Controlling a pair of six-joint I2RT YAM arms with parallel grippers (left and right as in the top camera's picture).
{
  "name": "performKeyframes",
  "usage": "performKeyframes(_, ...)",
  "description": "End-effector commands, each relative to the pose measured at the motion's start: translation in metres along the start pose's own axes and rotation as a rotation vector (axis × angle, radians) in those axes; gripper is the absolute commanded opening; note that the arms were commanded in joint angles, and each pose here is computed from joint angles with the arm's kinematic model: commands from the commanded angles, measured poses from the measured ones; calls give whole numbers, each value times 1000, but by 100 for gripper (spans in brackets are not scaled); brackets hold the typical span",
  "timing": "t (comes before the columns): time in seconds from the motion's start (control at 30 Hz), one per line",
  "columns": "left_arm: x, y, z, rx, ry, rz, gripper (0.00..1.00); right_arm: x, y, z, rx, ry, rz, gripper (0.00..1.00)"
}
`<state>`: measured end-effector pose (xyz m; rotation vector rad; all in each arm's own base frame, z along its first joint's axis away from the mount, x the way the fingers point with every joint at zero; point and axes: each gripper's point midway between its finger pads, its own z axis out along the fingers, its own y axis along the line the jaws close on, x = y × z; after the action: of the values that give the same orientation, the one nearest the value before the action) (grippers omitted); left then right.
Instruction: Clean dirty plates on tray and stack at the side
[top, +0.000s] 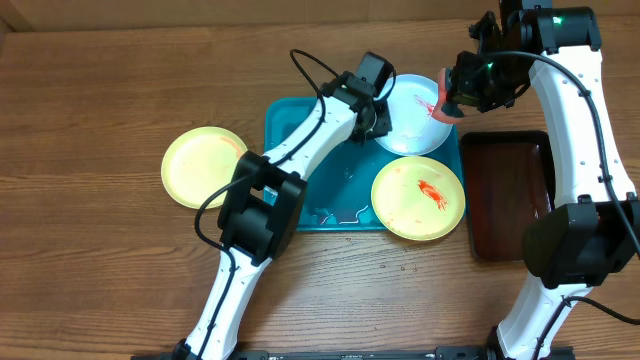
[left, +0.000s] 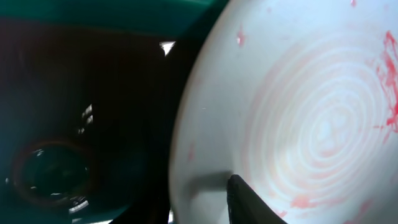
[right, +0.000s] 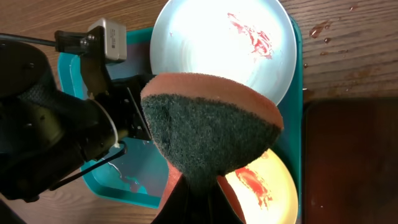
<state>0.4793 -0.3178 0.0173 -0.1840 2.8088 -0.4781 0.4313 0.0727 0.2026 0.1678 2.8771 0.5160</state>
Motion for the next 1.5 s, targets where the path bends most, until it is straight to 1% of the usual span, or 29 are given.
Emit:
performKeyframes(0.0,1,2,7,-25,-5,-5,25,-3,0,-15,14,-41,-14,4)
performKeyframes(0.13,-3,6,7,-41,-19,-8,21,-3,0,-15,15,-41,-15,4)
performKeyframes(0.17,-5,8,7,-53,-29,-8,18,-3,0,-15,15,-41,-15,4)
performKeyframes(0.23,-8,12,6,-76,-49,-7,7,-3,0,-15,15,-41,-15,4)
performKeyframes(0.27,-11,15,6,-90,-61,-9,4,-3,0,-15,15,-41,-15,4)
performKeyframes(0.43,-27,28,-9,-105,-73,2,4,-4,1,-14,13,-47,-20,4)
performKeyframes(0.6,-55,52,-55,-133,-83,28,4,-7,2,-14,10,-58,-25,4)
performKeyframes(0.7,-63,70,-85,-161,-68,63,4,-9,6,-13,4,-67,-36,4)
performKeyframes(0.8,-53,93,-104,-212,3,86,4,-7,16,-8,-3,-58,-58,4)
performKeyframes(0.87,-38,110,-110,-253,82,95,4,-4,25,1,-7,-41,-80,4)
performKeyframes(0.97,-17,133,-116,-310,189,97,4,3,42,22,-15,-8,-119,4)
performKeyframes(1.07,-6,147,-117,-335,249,102,4,12,59,48,-21,30,-133,4)
performKeyframes(1.3,10,172,-102,-363,308,85,4,36,88,98,-26,106,-169,4)
performKeyframes(1.47,17,188,-81,-368,308,62,4,49,97,134,-25,138,-186,4)
